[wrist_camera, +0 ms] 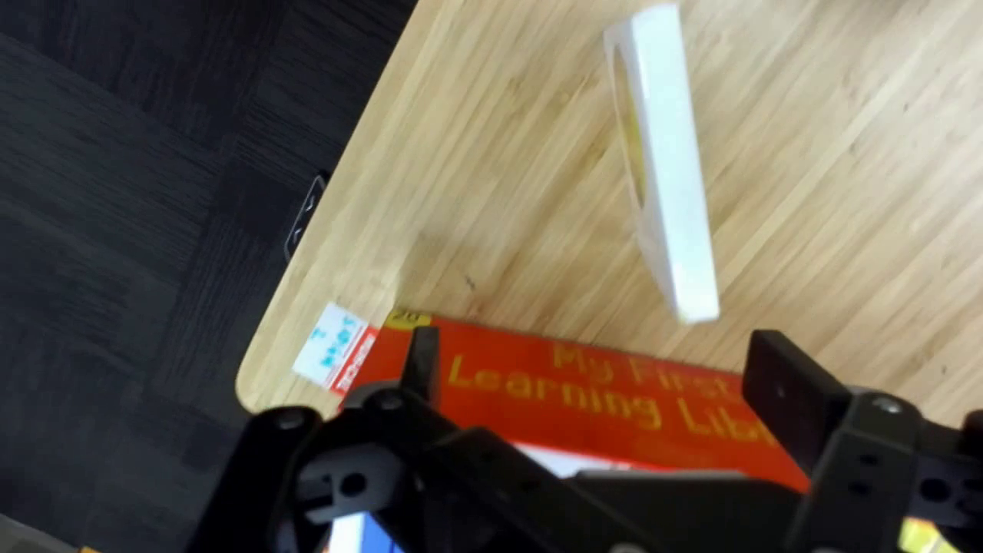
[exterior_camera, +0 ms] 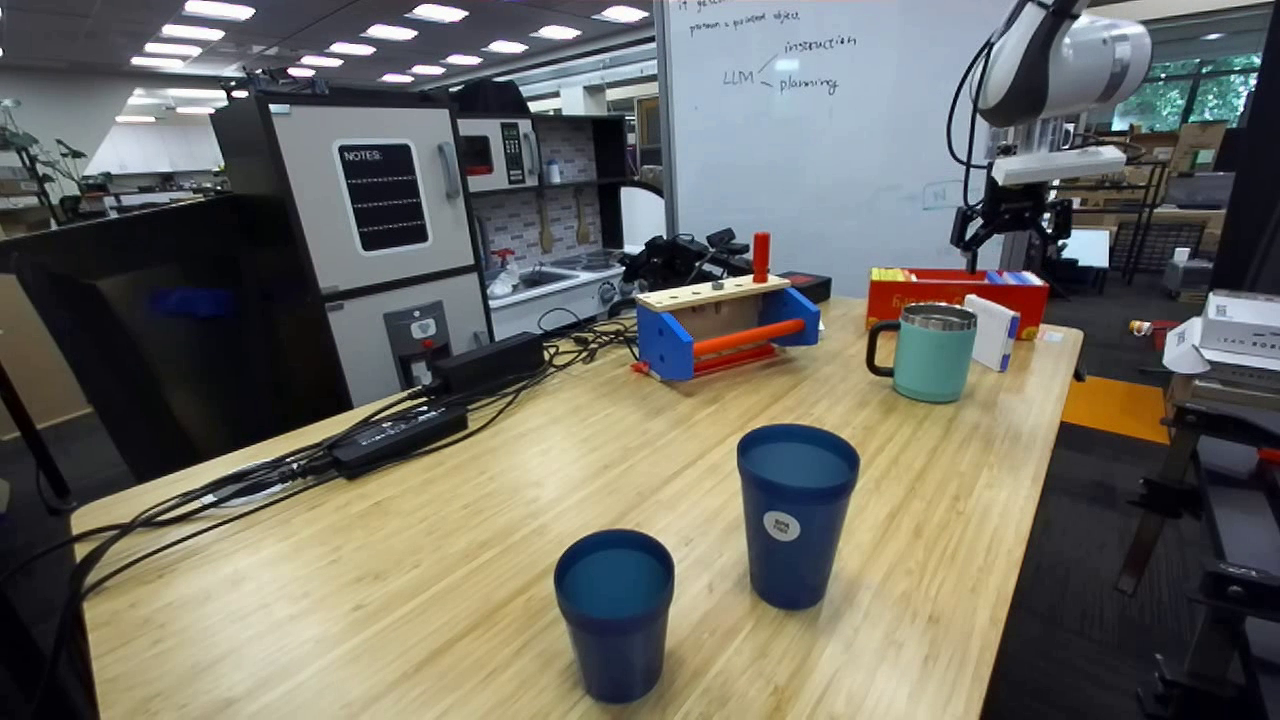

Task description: Pick the white object from the box and put it on the table

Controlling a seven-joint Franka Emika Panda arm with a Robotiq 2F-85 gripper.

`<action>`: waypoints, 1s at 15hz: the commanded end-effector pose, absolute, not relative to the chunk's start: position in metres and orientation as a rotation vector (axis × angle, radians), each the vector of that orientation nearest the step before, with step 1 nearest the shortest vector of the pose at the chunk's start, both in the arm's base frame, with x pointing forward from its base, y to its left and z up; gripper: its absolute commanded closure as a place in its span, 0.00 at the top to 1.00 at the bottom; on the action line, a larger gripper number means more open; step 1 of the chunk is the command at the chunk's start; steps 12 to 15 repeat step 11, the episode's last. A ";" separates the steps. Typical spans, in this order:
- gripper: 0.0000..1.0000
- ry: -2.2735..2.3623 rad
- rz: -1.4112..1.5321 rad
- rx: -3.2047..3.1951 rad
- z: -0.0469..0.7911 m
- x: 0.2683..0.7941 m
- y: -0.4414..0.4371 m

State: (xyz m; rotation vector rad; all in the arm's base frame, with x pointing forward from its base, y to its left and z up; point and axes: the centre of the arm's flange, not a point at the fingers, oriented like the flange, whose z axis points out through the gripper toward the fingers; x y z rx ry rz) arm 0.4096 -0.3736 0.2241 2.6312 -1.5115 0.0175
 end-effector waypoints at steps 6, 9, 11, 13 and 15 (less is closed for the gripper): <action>1.00 -1.993 -0.103 2.421 0.355 0.399 -0.474; 1.00 -2.126 -0.118 2.390 0.368 0.392 -0.485; 1.00 -2.193 -0.110 2.373 0.371 0.389 -0.490; 1.00 -2.193 -0.110 2.373 0.371 0.389 -0.490; 1.00 -2.193 -0.110 2.373 0.371 0.389 -0.490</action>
